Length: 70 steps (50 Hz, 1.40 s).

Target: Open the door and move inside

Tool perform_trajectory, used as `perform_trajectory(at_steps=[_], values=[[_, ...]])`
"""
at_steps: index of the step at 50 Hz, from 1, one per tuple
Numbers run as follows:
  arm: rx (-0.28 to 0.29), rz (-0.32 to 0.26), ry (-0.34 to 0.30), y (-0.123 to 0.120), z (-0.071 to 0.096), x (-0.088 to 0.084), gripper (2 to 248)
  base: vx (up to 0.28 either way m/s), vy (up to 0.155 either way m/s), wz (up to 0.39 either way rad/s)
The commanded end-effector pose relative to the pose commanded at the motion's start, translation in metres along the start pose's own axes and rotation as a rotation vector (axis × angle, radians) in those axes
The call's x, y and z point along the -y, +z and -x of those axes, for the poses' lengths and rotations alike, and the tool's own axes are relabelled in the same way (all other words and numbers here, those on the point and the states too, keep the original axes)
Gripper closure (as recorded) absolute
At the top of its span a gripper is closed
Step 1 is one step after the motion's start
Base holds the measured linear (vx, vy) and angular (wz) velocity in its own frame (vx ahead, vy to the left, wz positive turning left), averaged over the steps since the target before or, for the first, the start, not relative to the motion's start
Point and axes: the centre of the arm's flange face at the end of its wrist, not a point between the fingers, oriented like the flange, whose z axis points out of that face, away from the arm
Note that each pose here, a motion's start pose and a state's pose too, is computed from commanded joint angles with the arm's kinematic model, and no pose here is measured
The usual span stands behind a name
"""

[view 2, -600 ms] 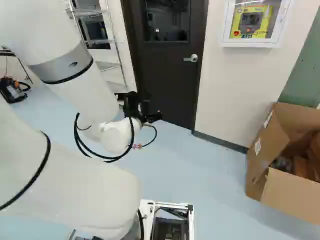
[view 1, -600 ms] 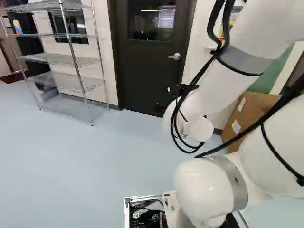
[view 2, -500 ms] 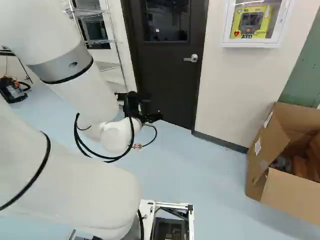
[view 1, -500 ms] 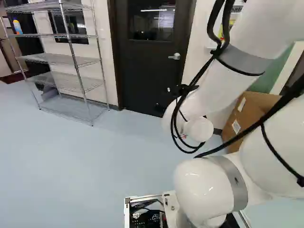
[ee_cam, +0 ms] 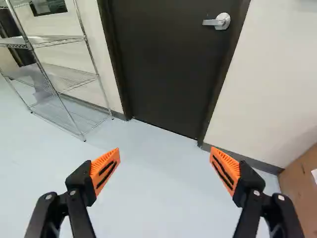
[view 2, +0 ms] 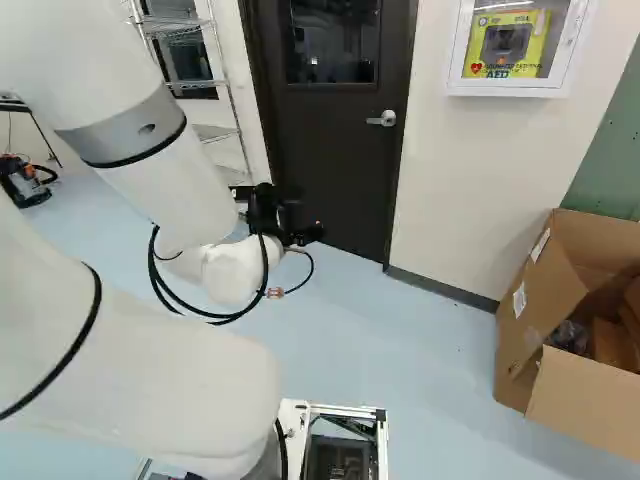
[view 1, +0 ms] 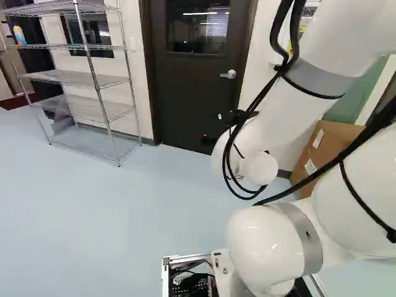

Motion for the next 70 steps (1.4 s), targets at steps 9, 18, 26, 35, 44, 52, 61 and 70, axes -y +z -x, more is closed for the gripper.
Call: perform_trajectory(at_steps=[9, 18, 26, 35, 44, 52, 61, 70], values=[[0.000, 0.000, 0.000, 0.0000, 0.0000, 0.0000, 3, 0.132, 0.001, -0.010], [0.000, 0.000, 0.000, 0.0000, 0.0000, 0.0000, 3, 0.133, 0.001, -0.009], [0.000, 0.000, 0.000, 0.0000, 0.0000, 0.0000, 3, 0.131, 0.001, -0.009], [0.000, 0.000, 0.000, 0.0000, 0.0000, 0.0000, 3, 0.131, 0.002, -0.014], [0.000, 0.000, 0.000, 0.0000, 0.0000, 0.0000, 3, 0.126, -0.001, -0.009], [0.000, 0.000, 0.000, 0.0000, 0.0000, 0.0000, 3, 0.131, 0.001, -0.008], [0.000, 0.000, 0.000, 0.0000, 0.0000, 0.0000, 3, 0.132, 0.000, -0.011], [0.000, 0.000, 0.000, 0.0000, 0.0000, 0.0000, 3, 0.136, -0.001, -0.012]])
